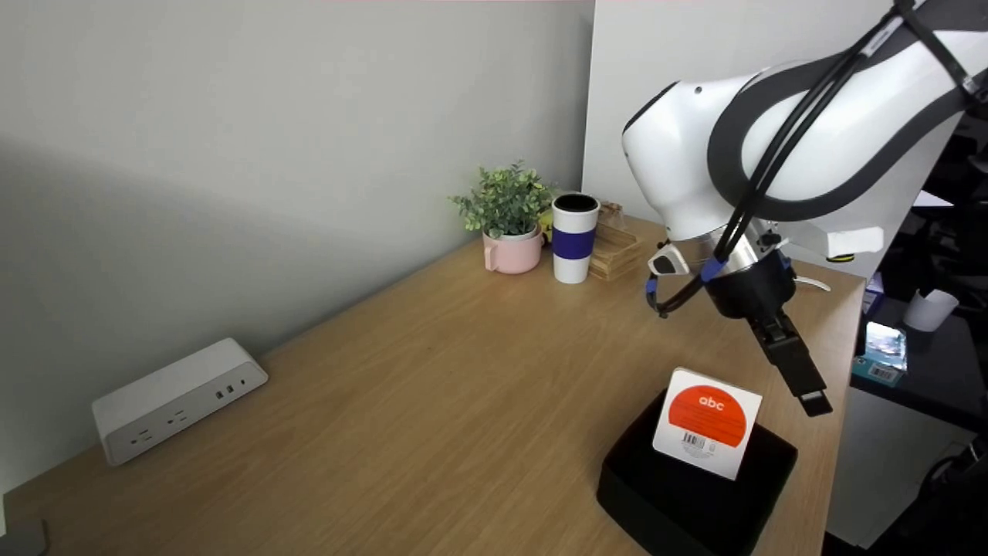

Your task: Put the alphabet booklet on the table

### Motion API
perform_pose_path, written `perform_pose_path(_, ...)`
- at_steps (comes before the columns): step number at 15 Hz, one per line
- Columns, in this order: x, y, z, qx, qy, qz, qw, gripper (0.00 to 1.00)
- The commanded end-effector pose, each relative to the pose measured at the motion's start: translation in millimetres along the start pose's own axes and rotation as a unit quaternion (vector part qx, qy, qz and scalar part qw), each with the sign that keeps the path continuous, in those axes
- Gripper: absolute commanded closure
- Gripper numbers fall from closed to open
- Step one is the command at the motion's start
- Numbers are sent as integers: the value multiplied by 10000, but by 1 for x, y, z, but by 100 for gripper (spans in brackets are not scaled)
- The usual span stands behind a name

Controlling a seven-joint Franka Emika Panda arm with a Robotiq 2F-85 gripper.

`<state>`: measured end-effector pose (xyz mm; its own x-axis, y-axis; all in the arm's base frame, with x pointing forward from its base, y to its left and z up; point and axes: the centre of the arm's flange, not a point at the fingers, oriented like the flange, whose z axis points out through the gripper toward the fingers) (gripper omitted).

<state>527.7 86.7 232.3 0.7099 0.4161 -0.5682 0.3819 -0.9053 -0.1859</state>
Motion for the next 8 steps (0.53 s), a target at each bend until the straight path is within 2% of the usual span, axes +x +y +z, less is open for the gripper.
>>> perform_pose_path(1,3,1,-3,95,296,-195,9993,0)
perform_pose_path(8,23,-7,-10,90,1086,-776,9910,0)
